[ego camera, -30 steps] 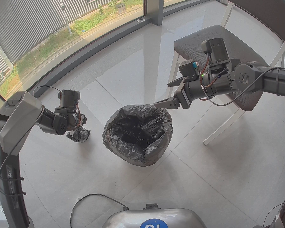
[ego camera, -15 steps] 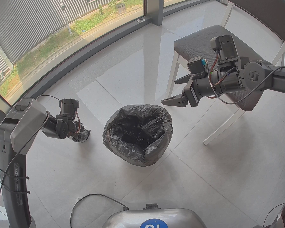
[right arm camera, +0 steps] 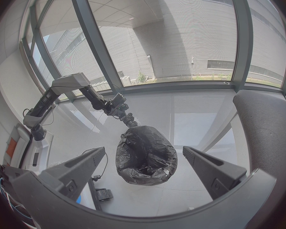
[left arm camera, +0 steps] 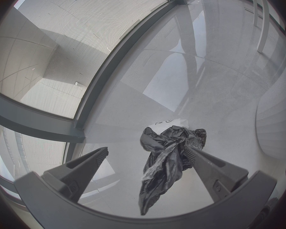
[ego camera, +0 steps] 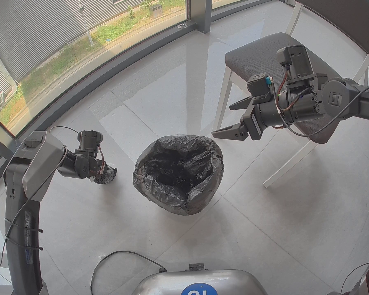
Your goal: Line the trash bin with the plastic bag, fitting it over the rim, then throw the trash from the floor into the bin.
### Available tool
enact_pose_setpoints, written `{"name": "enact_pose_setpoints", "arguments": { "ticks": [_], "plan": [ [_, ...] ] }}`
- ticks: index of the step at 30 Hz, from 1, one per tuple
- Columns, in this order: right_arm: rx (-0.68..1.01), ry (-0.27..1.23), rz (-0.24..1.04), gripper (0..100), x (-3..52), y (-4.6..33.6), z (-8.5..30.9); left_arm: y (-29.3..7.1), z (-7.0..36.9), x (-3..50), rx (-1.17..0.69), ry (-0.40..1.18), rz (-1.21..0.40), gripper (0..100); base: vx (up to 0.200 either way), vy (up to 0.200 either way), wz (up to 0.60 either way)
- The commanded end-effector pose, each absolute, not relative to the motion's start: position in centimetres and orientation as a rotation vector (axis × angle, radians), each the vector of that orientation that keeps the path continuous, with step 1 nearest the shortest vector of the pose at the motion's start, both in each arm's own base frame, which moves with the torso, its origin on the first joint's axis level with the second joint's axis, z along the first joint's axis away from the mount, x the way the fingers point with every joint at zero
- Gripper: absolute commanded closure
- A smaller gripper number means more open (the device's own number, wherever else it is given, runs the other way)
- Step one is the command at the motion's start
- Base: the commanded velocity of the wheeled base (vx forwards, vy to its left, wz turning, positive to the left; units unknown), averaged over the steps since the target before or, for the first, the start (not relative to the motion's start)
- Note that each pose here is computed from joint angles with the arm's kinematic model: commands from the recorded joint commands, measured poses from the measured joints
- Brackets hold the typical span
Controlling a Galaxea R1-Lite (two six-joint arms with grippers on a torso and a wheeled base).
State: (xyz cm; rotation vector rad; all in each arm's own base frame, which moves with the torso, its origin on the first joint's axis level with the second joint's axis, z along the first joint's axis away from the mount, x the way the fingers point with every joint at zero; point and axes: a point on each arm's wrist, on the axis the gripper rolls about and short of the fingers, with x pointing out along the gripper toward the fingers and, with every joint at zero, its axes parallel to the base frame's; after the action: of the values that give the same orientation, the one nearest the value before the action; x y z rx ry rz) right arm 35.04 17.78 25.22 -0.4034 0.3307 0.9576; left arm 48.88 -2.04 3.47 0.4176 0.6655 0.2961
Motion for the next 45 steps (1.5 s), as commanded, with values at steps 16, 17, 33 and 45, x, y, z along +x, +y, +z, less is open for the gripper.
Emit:
{"name": "enact_pose_setpoints", "arguments": {
  "ticks": [16,17,33,45],
  "plan": [
    [-0.408,0.326,0.959,0,34.1,17.4,25.7,-2.0,0.3,50.5,0.402,0.717,0.250,100,0.000,0.000,0.00],
    [-0.408,0.329,0.960,0,34.1,17.4,25.7,-2.1,0.3,50.5,0.396,0.715,0.249,100,0.000,0.000,0.00],
    [-0.409,0.329,0.959,0,33.7,17.1,25.8,-4.2,3.1,50.1,0.332,0.646,0.249,100,0.000,0.000,0.00],
    [-0.395,0.377,0.927,0,34.4,15.9,24.7,-10.6,15.8,44.0,0.317,0.442,0.134,100,0.000,0.000,0.00]
  ]
}}
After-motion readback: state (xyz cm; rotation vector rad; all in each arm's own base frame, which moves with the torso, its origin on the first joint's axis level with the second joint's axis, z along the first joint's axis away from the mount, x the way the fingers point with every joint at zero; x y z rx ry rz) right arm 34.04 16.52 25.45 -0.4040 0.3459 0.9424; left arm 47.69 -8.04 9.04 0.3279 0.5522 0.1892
